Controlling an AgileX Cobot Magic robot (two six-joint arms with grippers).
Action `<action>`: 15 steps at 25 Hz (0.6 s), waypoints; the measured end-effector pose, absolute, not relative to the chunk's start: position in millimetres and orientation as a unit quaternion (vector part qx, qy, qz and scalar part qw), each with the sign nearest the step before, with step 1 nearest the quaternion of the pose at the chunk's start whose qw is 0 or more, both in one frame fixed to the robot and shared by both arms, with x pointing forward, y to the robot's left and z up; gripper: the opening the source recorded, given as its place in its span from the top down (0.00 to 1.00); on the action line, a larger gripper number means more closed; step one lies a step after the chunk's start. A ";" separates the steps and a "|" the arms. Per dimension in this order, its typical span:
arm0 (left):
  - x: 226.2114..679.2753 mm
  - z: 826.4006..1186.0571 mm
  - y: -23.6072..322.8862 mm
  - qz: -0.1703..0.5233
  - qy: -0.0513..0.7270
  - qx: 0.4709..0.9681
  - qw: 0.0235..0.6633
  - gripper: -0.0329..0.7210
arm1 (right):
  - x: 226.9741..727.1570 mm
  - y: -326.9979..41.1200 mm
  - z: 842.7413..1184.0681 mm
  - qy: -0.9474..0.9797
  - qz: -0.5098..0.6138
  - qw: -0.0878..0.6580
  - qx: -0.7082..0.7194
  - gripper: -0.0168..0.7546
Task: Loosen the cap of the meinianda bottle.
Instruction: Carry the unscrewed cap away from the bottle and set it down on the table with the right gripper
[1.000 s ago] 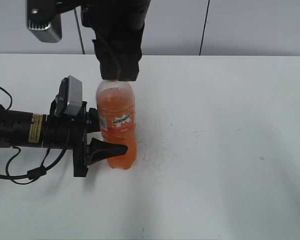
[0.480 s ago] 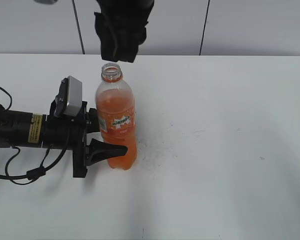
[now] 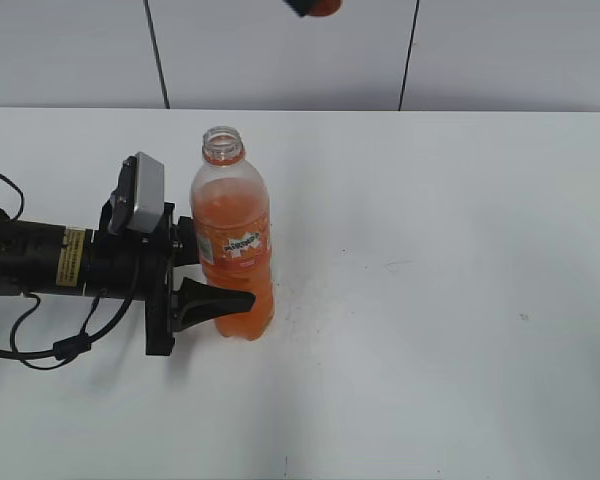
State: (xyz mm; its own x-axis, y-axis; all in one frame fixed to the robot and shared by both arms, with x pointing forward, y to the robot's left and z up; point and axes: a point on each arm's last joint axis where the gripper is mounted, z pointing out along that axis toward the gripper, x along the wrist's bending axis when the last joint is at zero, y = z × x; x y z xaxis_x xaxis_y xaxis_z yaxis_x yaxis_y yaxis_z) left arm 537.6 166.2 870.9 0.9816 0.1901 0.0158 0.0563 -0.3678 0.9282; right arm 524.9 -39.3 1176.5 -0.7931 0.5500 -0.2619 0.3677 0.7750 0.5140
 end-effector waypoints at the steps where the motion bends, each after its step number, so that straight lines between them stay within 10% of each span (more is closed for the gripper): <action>1: 537.5 870.9 166.2 0.060 0.074 0.825 0.557 0.42 | 529.5 -48.1 1179.8 0.908 0.230 0.203 0.285 0.63; 15: 537.5 870.9 166.2 0.060 0.074 0.825 0.557 0.42 | 585.9 -151.1 1174.4 0.801 0.210 0.207 0.521 0.63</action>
